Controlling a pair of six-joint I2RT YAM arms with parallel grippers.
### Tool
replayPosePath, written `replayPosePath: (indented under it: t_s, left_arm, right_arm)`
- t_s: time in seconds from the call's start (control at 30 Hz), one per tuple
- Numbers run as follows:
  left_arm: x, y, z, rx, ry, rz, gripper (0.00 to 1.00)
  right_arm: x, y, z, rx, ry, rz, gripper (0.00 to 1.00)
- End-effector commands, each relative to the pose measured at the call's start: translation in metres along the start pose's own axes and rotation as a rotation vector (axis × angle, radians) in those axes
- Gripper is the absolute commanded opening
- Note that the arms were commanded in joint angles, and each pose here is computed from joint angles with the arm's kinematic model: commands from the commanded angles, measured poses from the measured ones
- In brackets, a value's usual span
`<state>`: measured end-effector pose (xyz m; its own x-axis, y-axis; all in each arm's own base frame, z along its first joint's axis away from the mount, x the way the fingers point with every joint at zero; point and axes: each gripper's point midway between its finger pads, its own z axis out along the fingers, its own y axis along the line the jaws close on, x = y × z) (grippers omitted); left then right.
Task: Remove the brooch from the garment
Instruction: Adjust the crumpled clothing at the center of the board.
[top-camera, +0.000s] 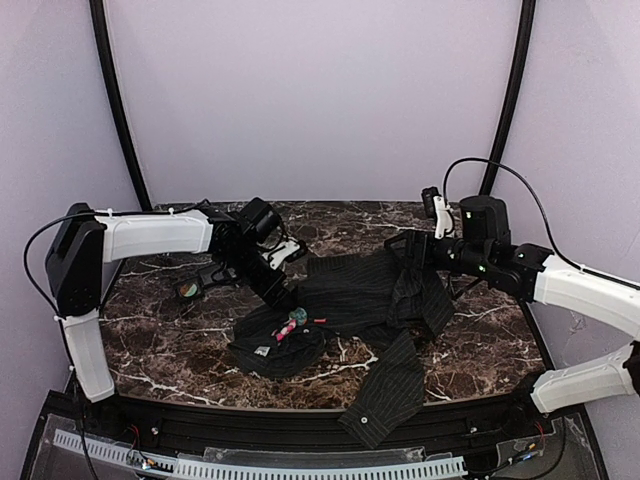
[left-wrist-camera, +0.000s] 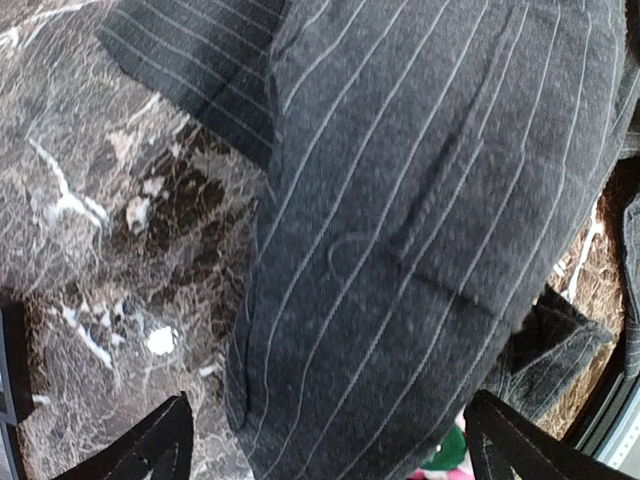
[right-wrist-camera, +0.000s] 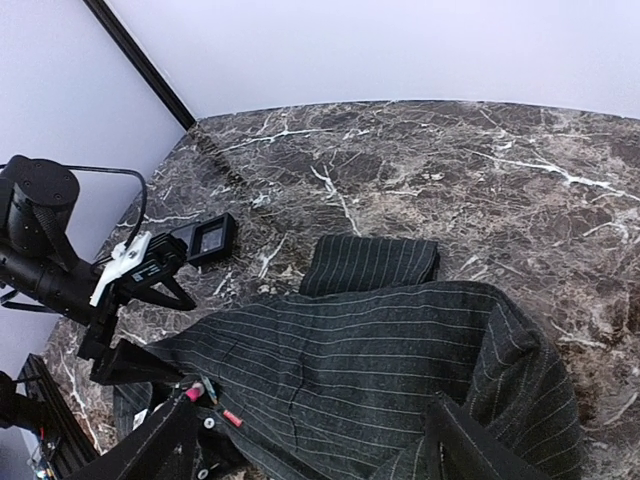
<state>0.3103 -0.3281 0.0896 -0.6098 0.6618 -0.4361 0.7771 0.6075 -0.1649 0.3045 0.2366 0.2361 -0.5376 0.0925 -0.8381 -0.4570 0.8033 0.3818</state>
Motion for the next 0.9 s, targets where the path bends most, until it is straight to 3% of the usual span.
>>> replayPosePath:
  t_s: [0.0, 0.2, 0.33, 0.57, 0.63, 0.77, 0.87]
  left_arm:
    - [-0.025, -0.005, 0.001, 0.03, -0.056, 0.029, 0.89]
    - [-0.014, -0.021, 0.018, 0.14, -0.009, 0.012, 0.63]
    - [-0.01, -0.022, 0.021, 0.151, -0.005, 0.009, 0.44]
    - [-0.019, -0.038, 0.003, 0.228, -0.047, 0.001, 0.09]
    - [-0.026, -0.044, -0.009, 0.252, -0.083, 0.004, 0.01]
    - [-0.035, -0.064, -0.034, 0.339, -0.141, 0.022, 0.01]
    - [-0.038, -0.085, -0.054, 0.459, -0.169, 0.05, 0.01]
  right_arm:
    - [0.011, 0.017, 0.006, -0.077, 0.032, -0.028, 0.76]
    - [0.042, 0.005, 0.008, 0.028, 0.132, -0.035, 0.83]
    - [0.066, -0.027, -0.002, 0.215, 0.187, 0.027, 0.84]
    - [0.109, -0.041, -0.006, 0.276, 0.273, 0.149, 0.82]
    - [0.118, -0.042, 0.001, 0.275, 0.291, 0.171, 0.78]
    - [0.125, -0.044, 0.017, 0.287, 0.3, 0.184, 0.67]
    - [0.115, -0.042, 0.03, 0.277, 0.26, 0.158, 0.42]
